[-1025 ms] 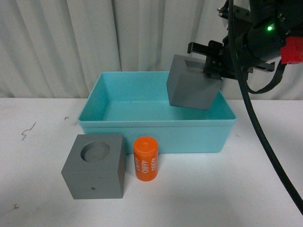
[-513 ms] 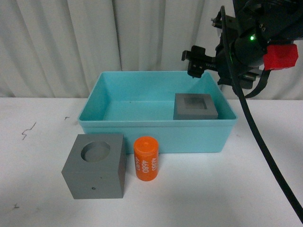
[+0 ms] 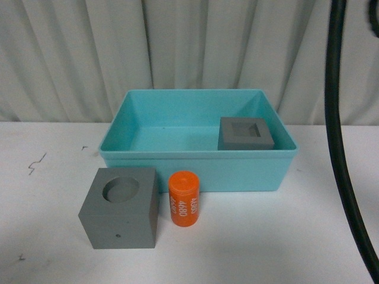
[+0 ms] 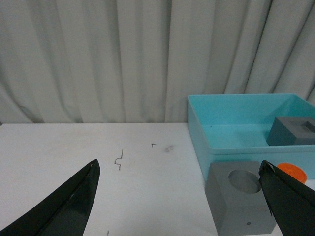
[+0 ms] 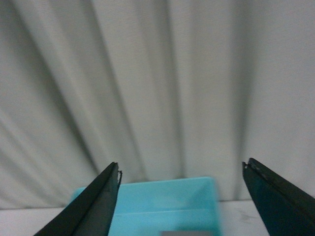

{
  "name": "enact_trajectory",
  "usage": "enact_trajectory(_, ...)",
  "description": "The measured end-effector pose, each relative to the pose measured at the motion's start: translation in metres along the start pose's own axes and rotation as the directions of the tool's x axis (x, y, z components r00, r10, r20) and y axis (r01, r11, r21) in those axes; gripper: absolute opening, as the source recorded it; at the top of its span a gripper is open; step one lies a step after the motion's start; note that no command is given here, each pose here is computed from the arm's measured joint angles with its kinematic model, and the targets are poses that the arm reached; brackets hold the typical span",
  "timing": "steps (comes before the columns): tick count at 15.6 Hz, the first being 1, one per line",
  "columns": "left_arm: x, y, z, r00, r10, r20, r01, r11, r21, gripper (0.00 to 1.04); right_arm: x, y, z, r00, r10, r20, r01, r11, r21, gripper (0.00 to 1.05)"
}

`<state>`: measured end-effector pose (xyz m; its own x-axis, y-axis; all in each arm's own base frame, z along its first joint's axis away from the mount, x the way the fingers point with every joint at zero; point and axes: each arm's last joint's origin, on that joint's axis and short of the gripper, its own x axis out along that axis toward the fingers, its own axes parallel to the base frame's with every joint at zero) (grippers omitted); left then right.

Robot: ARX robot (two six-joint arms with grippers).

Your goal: Place gray and orange parts in blue box

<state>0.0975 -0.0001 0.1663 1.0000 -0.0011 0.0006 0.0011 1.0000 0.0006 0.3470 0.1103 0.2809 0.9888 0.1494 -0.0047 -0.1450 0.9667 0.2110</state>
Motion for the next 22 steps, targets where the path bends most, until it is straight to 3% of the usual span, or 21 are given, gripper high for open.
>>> enact_trajectory(3,0.0,0.0,0.0,1.0,0.001,0.0,-0.001,1.0,0.0,0.98,-0.081,-0.047,-0.013,0.983,-0.153,0.107,0.167,0.975,-0.147,0.48)
enact_trajectory(5,0.0,0.0,0.0,1.0,0.0,0.001,0.0,1.0,0.0,0.98,-0.111,-0.064,-0.048,0.988,-0.152,0.025,0.154,0.97,-0.19,0.22)
enact_trajectory(7,0.0,0.0,0.0,1.0,0.0,0.0,0.0,1.0,0.0,0.98,-0.133,-0.073,-0.059,0.99,-0.141,0.022,0.142,0.969,-0.201,0.01)
enact_trajectory(15,0.0,0.0,0.0,1.0,0.002,0.0,-0.002,1.0,0.0,0.98,-0.199,-0.103,-0.082,0.986,-0.166,0.028,0.169,0.965,-0.202,0.02)
enact_trajectory(22,0.0,0.0,0.0,1.0,0.001,0.0,-0.001,1.0,0.0,0.98,-0.223,-0.101,-0.099,0.988,-0.152,0.012,0.152,0.968,-0.202,0.02)
